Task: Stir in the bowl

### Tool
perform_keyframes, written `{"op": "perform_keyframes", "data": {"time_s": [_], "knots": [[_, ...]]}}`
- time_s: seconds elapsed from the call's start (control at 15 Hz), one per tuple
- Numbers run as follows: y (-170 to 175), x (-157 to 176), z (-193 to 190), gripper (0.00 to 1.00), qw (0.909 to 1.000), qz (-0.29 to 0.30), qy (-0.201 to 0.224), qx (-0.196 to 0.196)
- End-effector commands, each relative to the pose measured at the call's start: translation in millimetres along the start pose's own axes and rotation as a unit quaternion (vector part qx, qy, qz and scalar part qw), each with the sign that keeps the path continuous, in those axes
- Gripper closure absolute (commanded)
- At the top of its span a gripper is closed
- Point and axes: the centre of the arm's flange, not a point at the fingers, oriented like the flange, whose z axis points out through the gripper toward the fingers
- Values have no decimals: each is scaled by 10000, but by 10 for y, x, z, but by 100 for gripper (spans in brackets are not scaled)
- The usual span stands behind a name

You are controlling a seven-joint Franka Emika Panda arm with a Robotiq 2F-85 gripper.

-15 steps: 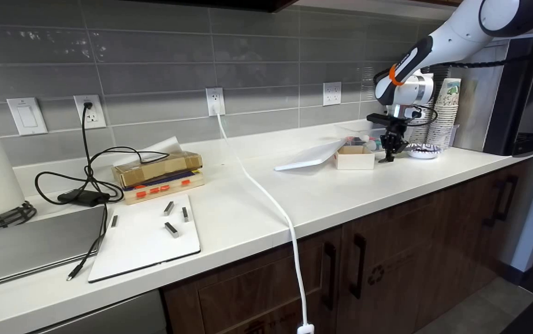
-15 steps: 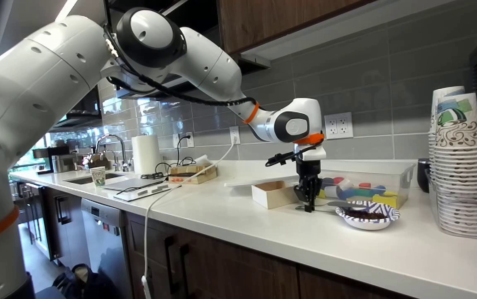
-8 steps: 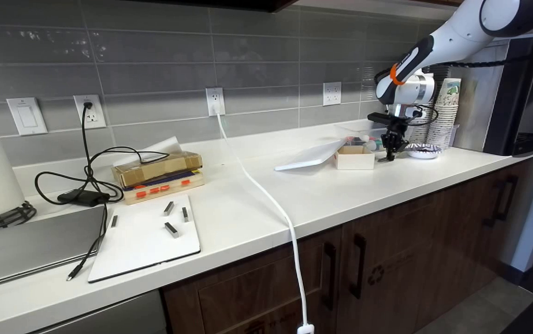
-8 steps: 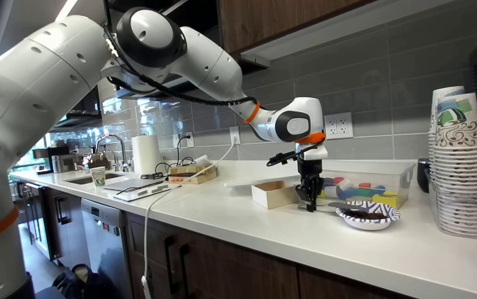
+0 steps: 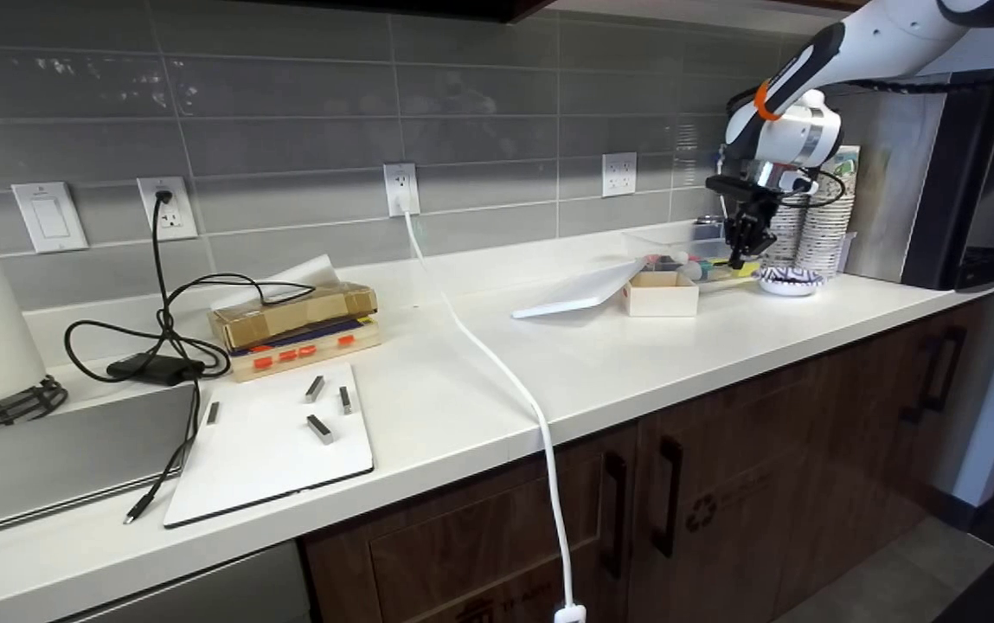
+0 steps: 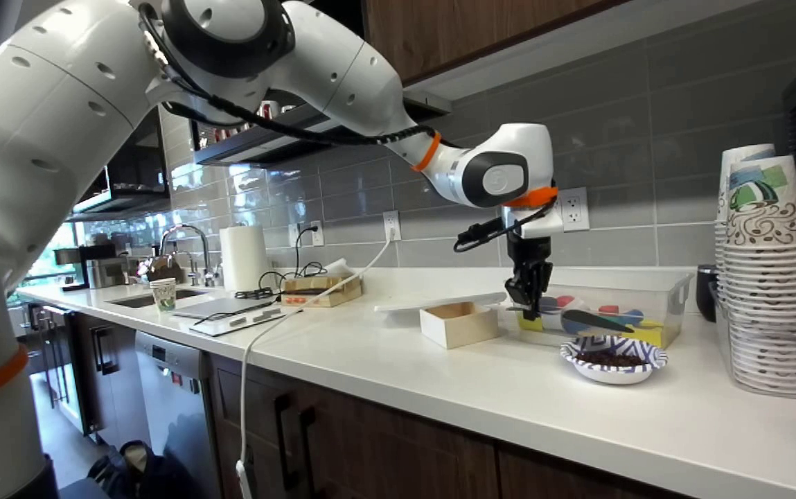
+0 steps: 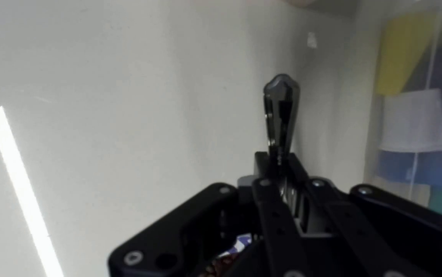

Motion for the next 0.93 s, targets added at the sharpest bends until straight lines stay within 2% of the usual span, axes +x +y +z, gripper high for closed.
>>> {"op": "perform_keyframes", "data": {"time_s": [0.0, 0.2, 0.4, 0.73, 0.87], "knots": [[307, 172, -413, 97, 9974, -86, -570, 425], [401, 357, -556, 97, 9922, -139, -1058, 652], [511, 512, -643, 97, 9828, -208, -1632, 835], [578, 703, -586, 97, 9658, -234, -2472, 744], [577, 770, -502, 97, 9606, -219, -2686, 685]]}}
